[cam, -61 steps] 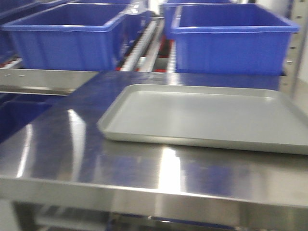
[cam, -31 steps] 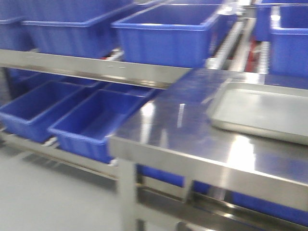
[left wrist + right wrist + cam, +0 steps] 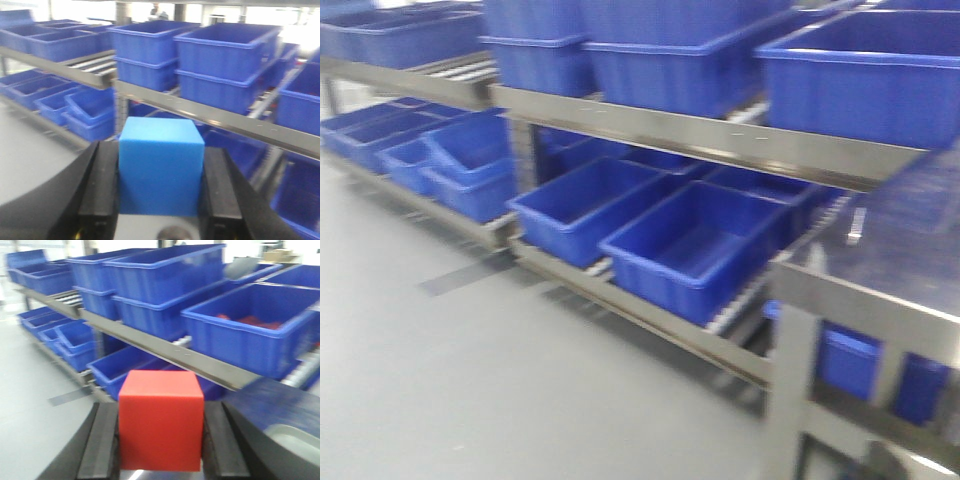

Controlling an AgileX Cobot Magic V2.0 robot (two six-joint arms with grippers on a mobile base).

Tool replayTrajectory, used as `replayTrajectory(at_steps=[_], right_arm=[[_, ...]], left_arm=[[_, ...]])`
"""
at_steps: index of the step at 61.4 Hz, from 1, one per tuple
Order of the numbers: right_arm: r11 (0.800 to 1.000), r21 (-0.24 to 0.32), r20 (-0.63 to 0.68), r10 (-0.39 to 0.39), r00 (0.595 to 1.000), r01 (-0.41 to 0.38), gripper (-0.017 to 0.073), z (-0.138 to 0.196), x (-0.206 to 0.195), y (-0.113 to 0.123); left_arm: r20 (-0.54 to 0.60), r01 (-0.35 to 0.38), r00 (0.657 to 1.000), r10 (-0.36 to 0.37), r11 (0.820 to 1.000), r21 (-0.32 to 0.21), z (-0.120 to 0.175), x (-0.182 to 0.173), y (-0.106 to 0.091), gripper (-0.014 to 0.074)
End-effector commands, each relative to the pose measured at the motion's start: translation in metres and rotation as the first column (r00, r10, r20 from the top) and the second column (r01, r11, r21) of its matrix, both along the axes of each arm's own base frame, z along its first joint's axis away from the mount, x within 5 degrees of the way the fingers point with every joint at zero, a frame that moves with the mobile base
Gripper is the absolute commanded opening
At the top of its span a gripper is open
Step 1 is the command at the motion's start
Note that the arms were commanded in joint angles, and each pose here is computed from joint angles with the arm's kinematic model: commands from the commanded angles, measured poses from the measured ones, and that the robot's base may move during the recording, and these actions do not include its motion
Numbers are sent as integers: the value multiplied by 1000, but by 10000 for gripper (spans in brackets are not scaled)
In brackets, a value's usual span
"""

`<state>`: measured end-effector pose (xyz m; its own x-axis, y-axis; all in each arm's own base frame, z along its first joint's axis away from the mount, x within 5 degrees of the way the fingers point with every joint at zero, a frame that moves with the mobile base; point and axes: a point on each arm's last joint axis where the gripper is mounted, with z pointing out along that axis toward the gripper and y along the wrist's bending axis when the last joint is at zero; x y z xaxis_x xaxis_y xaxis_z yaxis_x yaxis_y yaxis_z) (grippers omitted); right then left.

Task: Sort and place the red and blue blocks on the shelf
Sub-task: 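Drive the base away from the table carrying both cubes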

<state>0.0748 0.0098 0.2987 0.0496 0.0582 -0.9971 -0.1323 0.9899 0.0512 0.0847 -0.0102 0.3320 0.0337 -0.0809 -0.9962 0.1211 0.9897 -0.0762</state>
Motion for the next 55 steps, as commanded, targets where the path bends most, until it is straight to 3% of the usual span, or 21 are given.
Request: replayTrajectory(at_steps=[1,55], right_arm=[[1000,-1,118,-9,993,9,57,18,-2,-1],[1000,-1,118,-9,993,9,57,18,-2,-1]], left_arm=[[116,-17,993,19,1000,-16,18,-2,2,122],[116,-17,993,19,1000,-16,18,-2,2,122]])
